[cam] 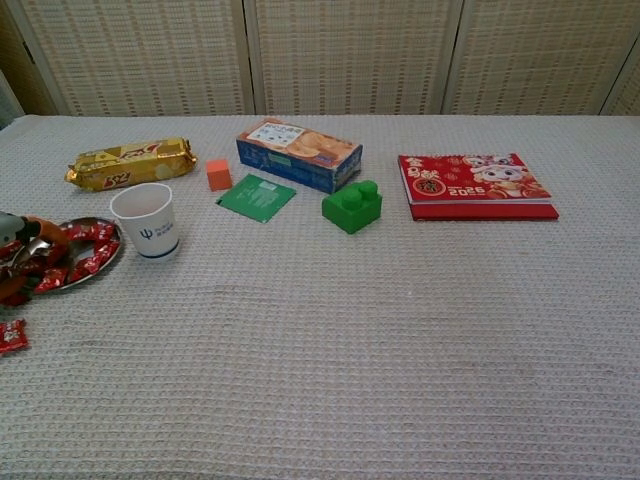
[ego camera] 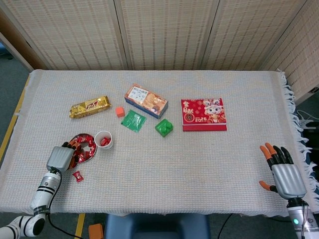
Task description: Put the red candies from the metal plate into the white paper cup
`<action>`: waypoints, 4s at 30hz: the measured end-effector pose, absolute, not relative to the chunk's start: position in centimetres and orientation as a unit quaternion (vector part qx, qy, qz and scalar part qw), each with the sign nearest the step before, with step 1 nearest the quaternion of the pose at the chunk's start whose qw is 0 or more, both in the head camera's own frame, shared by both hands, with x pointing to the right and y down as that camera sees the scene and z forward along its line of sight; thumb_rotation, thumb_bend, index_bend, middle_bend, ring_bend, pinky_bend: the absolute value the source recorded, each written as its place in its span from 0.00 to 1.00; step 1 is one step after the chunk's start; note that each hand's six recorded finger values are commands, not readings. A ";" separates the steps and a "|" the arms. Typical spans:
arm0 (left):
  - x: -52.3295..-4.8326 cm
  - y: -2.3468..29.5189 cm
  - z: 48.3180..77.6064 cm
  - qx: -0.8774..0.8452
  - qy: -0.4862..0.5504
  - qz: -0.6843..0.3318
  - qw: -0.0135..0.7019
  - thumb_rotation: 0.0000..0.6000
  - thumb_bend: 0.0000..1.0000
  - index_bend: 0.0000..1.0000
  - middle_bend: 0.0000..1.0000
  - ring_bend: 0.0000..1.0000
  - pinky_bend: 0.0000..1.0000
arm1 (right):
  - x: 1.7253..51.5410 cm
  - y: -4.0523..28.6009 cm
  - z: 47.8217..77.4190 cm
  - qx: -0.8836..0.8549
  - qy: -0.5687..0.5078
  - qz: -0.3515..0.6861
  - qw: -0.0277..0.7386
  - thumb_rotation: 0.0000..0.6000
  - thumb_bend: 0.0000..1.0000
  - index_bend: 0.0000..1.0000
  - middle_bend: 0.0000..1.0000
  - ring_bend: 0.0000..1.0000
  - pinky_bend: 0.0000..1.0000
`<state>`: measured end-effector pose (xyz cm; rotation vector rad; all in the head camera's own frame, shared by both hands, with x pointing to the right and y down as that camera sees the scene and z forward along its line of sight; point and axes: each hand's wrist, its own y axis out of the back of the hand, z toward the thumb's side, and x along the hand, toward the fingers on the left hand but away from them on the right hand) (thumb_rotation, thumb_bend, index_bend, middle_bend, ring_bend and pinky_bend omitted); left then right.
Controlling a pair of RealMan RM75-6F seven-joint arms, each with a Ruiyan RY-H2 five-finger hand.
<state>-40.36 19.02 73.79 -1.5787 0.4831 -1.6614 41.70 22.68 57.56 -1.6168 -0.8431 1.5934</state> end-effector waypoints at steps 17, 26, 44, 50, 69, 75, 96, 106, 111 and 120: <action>-40.5 19.1 74.0 -0.615 0.181 -0.658 0.396 1.00 0.36 0.36 0.31 0.35 0.94 | 41.7 22.7 57.5 -0.625 -0.326 0.616 0.353 1.00 0.02 0.00 0.00 0.00 0.00; -40.4 19.0 74.1 -0.612 0.179 -0.659 0.398 1.00 0.36 0.43 0.40 0.44 0.97 | 41.7 22.7 57.7 -0.625 -0.323 0.618 0.352 1.00 0.02 0.00 0.00 0.00 0.00; -39.5 18.7 73.0 -0.609 0.191 -0.649 0.414 1.00 0.38 0.58 0.60 0.56 1.00 | 41.5 22.7 58.1 -0.629 -0.315 0.619 0.349 1.00 0.02 0.00 0.00 0.00 0.00; -39.2 18.8 72.5 -0.612 0.196 -0.641 0.420 1.00 0.39 0.60 0.63 0.58 1.00 | 41.4 22.8 57.8 -0.631 -0.318 0.614 0.351 1.00 0.02 0.00 0.00 0.00 0.00; -38.4 17.6 69.2 -0.613 0.233 -0.614 0.440 1.00 0.39 0.61 0.63 0.59 1.00 | 41.6 22.8 57.4 -0.631 -0.323 0.611 0.351 1.00 0.02 0.00 0.00 0.00 0.00; -36.9 16.0 66.5 -0.620 0.261 -0.586 0.452 1.00 0.39 0.60 0.62 0.59 1.00 | 41.5 22.8 57.4 -0.632 -0.323 0.611 0.351 1.00 0.02 0.00 0.00 0.00 0.00; -28.1 12.1 67.1 -0.644 0.229 -0.540 0.491 1.00 0.39 0.60 0.62 0.59 0.99 | 42.1 22.6 57.1 -0.627 -0.331 0.613 0.349 1.00 0.02 0.00 0.00 0.00 0.00; -27.2 13.0 68.4 -0.649 0.209 -0.539 0.494 1.00 0.38 0.54 0.57 0.58 0.97 | 41.9 22.6 57.2 -0.630 -0.328 0.611 0.349 1.00 0.02 0.00 0.00 0.00 0.00; -27.0 12.8 69.0 -0.647 0.206 -0.542 0.495 1.00 0.39 0.49 0.51 0.51 0.94 | 42.0 22.6 57.0 -0.629 -0.331 0.611 0.349 1.00 0.02 0.00 0.00 0.00 0.00; -26.8 12.8 68.9 -0.654 0.208 -0.535 0.492 1.00 0.38 0.33 0.38 0.38 0.93 | 42.1 22.6 56.9 -0.627 -0.334 0.610 0.350 1.00 0.02 0.00 0.00 0.00 0.00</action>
